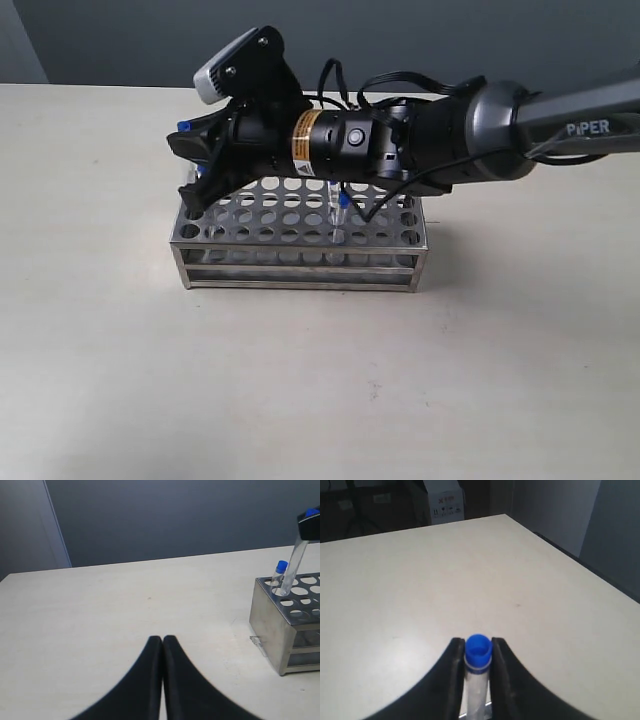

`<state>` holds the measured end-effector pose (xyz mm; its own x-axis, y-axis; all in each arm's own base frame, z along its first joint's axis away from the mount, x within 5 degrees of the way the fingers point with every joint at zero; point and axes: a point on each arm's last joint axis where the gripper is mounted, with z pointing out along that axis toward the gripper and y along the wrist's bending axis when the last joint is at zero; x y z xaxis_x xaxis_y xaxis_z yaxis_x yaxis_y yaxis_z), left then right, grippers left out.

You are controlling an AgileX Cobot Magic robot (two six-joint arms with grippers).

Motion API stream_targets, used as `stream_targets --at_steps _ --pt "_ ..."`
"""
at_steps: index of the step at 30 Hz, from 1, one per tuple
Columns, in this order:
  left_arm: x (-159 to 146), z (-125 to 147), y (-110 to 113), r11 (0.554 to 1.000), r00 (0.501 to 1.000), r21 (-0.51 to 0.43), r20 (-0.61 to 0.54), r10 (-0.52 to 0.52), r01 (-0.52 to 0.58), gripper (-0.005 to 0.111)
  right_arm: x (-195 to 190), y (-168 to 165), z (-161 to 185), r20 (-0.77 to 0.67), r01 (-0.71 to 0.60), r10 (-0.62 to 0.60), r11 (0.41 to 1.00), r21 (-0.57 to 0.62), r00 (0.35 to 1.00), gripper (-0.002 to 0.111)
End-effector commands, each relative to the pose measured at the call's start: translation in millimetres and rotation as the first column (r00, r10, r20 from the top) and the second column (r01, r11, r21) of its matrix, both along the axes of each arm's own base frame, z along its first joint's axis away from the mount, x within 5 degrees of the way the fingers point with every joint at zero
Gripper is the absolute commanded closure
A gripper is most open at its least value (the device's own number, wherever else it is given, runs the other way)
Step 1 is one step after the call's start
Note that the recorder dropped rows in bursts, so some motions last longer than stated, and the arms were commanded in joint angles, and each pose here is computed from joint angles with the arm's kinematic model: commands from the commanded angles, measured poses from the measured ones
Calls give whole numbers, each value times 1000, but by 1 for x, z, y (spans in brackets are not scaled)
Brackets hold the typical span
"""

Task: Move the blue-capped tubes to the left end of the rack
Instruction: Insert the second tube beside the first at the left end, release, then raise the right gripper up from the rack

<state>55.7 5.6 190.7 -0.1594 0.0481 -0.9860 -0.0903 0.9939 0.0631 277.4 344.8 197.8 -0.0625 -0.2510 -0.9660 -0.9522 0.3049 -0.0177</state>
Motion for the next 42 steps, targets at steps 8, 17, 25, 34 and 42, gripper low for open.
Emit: stream_targets --at_steps 8,17,25,34,42 --pt "0 1 0 1000 1000 1 10 -4 4 106 10 6 -21 20 29 -27 996 -83 999 109" --pt "0 1 0 1000 1000 1 10 -4 4 106 13 8 -35 -5 33 -34 994 -104 999 109" --pt "0 1 0 1000 1000 1 10 -4 4 106 14 7 -37 -8 48 -50 991 -124 999 81" --pt "0 1 0 1000 1000 1 10 -4 4 106 13 0 -3 -32 108 -111 991 -85 993 72" --pt "0 1 0 1000 1000 1 10 -4 4 106 3 -25 59 108 159 -150 984 -83 983 72"
